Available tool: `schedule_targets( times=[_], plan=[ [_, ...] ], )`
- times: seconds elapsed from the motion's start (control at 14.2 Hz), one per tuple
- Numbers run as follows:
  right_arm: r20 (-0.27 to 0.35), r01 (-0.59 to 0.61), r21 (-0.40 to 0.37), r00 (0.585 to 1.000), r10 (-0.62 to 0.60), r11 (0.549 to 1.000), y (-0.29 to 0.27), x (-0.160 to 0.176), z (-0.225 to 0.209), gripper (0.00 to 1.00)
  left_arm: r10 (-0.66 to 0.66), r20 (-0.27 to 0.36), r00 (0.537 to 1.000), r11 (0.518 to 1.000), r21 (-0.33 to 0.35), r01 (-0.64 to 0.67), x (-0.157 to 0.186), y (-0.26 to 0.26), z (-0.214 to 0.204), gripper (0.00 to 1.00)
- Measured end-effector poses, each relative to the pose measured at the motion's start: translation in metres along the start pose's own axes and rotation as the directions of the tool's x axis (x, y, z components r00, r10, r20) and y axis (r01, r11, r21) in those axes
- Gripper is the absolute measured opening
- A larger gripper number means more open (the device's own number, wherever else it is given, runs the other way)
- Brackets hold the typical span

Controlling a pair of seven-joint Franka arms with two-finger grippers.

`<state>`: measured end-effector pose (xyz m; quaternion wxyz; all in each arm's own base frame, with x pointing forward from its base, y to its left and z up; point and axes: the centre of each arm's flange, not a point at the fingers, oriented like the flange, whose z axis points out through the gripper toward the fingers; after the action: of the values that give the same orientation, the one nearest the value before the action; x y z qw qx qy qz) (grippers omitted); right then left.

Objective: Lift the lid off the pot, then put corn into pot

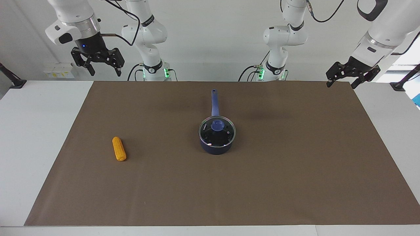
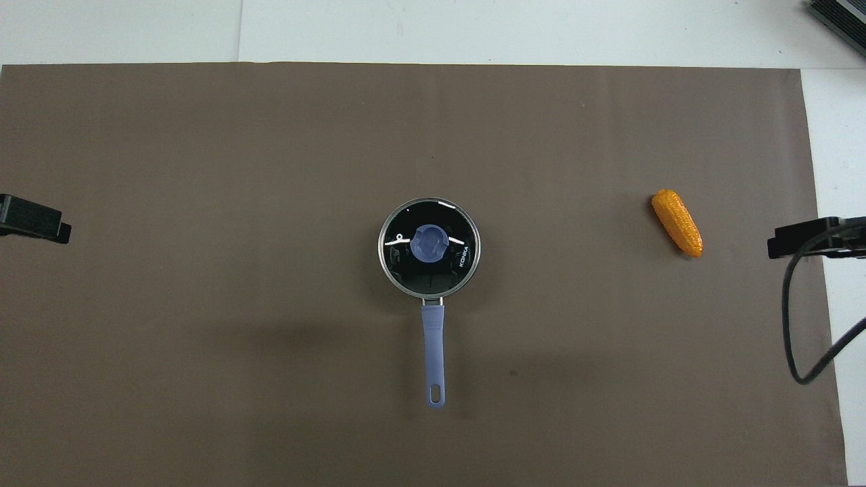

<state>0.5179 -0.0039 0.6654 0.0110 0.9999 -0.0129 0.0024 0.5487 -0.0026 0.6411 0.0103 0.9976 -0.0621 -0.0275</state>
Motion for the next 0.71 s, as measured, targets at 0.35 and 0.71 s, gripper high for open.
schedule_targets(
  times=[0.35,0.71],
  plan=[
    [0.0,0.0,0.0,1.0,0.0,1.0,0.0,0.0,0.0,1.0,0.025,0.013,1.0,1.0,-0.001,-0.025,0.003,0.014,0.007,1.0],
    [0.003,0.0,0.0,1.0,0.0,1.0,0.0,0.0,0.0,1.0,0.062,0.032,0.998,0.998,0.0,-0.062,0.018,0.062,0.038,1.0]
  ],
)
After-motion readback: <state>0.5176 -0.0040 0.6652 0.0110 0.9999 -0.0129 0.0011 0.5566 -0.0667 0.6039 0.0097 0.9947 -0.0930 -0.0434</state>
